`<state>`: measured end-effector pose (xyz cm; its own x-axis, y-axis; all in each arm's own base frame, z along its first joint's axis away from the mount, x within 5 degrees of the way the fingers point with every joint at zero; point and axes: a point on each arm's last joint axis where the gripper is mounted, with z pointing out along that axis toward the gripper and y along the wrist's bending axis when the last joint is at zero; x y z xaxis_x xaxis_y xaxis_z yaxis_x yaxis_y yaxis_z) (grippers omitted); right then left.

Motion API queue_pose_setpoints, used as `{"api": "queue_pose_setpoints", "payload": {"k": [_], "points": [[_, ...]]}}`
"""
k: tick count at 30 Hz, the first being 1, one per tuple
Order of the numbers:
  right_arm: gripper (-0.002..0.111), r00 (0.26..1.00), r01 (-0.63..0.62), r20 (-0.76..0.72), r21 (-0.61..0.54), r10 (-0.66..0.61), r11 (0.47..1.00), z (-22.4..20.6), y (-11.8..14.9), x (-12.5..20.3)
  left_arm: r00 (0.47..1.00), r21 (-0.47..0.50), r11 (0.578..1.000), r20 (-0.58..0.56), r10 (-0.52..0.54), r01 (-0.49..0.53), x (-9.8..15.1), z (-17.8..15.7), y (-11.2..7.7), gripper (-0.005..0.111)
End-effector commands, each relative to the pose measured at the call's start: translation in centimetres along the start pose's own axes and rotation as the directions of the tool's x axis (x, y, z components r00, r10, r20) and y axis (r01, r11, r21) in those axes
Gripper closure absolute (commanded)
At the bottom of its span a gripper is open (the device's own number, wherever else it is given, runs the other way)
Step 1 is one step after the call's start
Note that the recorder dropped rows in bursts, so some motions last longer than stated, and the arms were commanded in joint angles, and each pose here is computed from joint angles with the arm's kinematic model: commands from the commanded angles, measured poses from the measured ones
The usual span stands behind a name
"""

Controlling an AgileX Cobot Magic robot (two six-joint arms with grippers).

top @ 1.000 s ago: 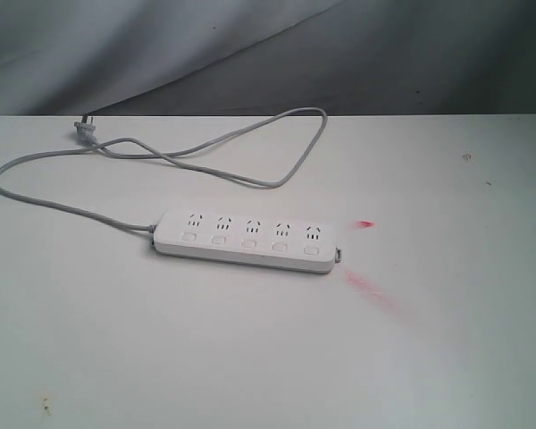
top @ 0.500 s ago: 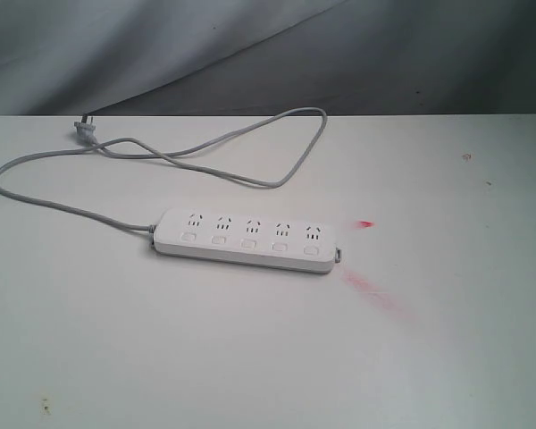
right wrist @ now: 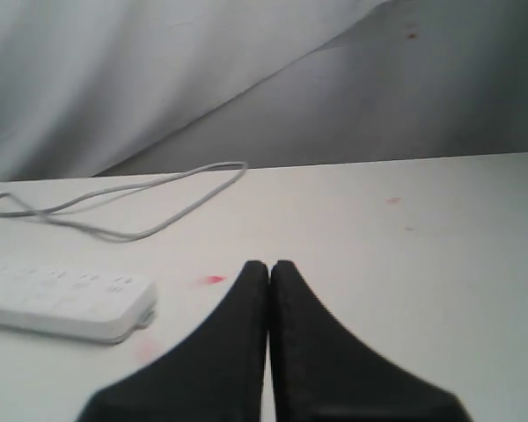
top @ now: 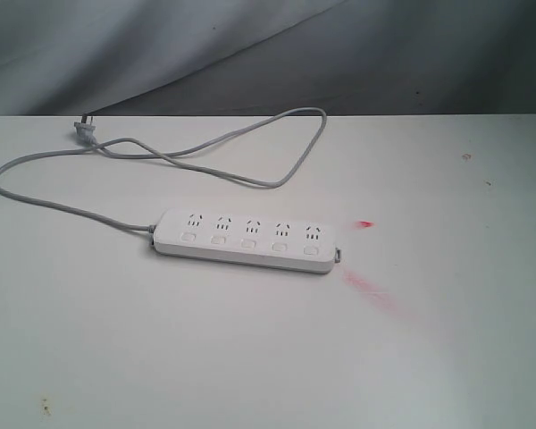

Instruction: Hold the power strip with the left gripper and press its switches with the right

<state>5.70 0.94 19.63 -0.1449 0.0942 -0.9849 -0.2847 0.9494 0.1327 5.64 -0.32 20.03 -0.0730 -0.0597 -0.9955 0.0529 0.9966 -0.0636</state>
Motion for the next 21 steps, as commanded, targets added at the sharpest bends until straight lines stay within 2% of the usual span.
{"api": "queue_pose_setpoints", "payload": {"k": [1,6,8,18,21], "points": [[0.108,0.999,-0.007,0.034,0.215,-0.001,0.977,-0.3,-1.2,-0.1,1.0,-0.003,1.0,0.003,0.001,-0.001,0.1,0.0,0.0,0.107],[0.108,0.997,-0.03,0.083,0.393,-0.003,0.919,-0.8,-2.1,-0.4,1.0,-0.003,1.0,0.003,0.001,-0.001,0.1,0.0,0.0,0.107],[0.108,0.995,-0.033,0.103,0.416,-0.011,0.909,-0.9,-2.1,-0.6,1.0,-0.003,1.0,0.003,0.001,-0.001,0.1,0.0,0.0,0.107],[0.108,0.987,0.004,0.149,0.335,-0.057,0.942,-0.6,-1.3,-1.1,1.0,-0.003,1.0,0.003,0.001,-0.001,0.1,0.0,0.0,0.107],[0.108,0.99,0.056,0.109,0.318,-0.095,0.946,-0.5,-1.1,-0.9,1.0,-0.003,1.0,0.003,0.001,-0.001,0.1,0.0,0.0,0.107]]}}
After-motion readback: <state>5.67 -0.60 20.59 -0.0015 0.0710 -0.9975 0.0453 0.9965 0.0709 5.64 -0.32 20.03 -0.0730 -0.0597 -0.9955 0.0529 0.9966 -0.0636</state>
